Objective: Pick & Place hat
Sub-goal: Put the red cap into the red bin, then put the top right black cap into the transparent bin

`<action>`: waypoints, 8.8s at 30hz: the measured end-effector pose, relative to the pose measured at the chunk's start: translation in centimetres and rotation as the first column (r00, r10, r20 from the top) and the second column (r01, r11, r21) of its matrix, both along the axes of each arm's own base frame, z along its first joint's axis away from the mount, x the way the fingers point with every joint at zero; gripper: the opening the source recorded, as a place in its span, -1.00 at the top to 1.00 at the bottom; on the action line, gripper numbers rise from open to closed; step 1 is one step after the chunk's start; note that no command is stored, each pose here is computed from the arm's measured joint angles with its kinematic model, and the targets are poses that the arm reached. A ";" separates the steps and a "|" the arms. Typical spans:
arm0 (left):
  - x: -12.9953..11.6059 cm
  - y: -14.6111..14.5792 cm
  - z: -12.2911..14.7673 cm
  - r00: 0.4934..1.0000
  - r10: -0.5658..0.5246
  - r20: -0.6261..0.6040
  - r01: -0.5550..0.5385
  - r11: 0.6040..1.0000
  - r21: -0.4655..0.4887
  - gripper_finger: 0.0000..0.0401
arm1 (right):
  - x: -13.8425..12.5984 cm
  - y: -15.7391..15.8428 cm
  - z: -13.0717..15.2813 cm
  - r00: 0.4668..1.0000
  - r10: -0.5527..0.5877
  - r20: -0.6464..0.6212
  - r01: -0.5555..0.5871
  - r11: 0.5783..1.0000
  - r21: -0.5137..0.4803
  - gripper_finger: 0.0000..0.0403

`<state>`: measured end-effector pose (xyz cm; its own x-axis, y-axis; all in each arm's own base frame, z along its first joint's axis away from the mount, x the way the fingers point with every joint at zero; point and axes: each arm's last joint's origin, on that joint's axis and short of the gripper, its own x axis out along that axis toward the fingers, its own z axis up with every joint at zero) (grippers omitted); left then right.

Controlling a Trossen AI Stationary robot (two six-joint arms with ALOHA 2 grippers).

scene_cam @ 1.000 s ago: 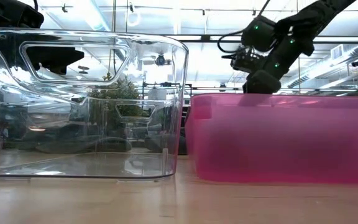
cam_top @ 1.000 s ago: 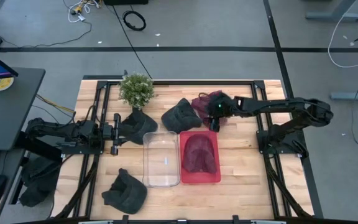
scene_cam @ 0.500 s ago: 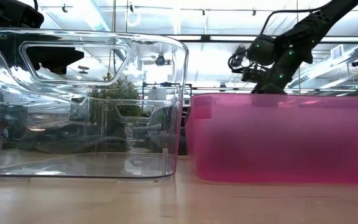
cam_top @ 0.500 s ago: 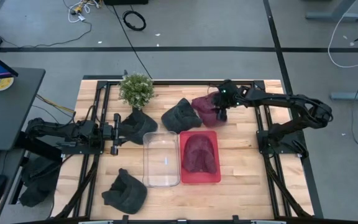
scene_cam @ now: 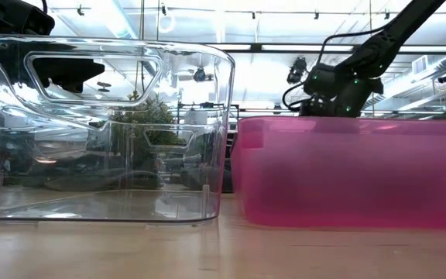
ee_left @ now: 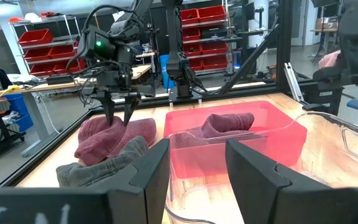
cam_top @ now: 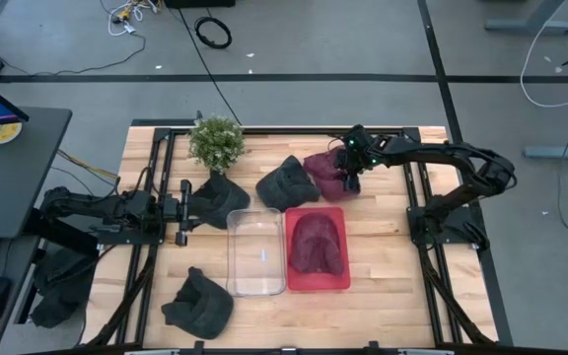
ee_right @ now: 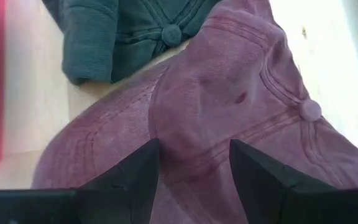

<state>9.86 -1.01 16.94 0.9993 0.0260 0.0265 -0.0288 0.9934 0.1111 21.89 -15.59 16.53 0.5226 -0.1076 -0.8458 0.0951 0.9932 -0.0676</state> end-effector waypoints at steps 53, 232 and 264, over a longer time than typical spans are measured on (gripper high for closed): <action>0.0 0.0 0.0 1.000 0.000 0.000 0.000 1.000 0.000 0.20 | 1.9 14.3 8.4 0.986 -0.130 0.108 0.140 0.986 -0.093 0.99; 0.0 0.0 0.0 1.000 0.000 0.001 0.000 1.000 0.000 0.20 | 11.1 8.5 2.0 0.793 -0.468 0.391 0.368 0.878 0.306 0.44; 0.0 0.0 0.0 1.000 0.000 0.000 0.000 1.000 0.000 0.20 | 14.7 7.3 -3.1 0.895 -0.375 0.240 0.315 0.914 0.256 0.44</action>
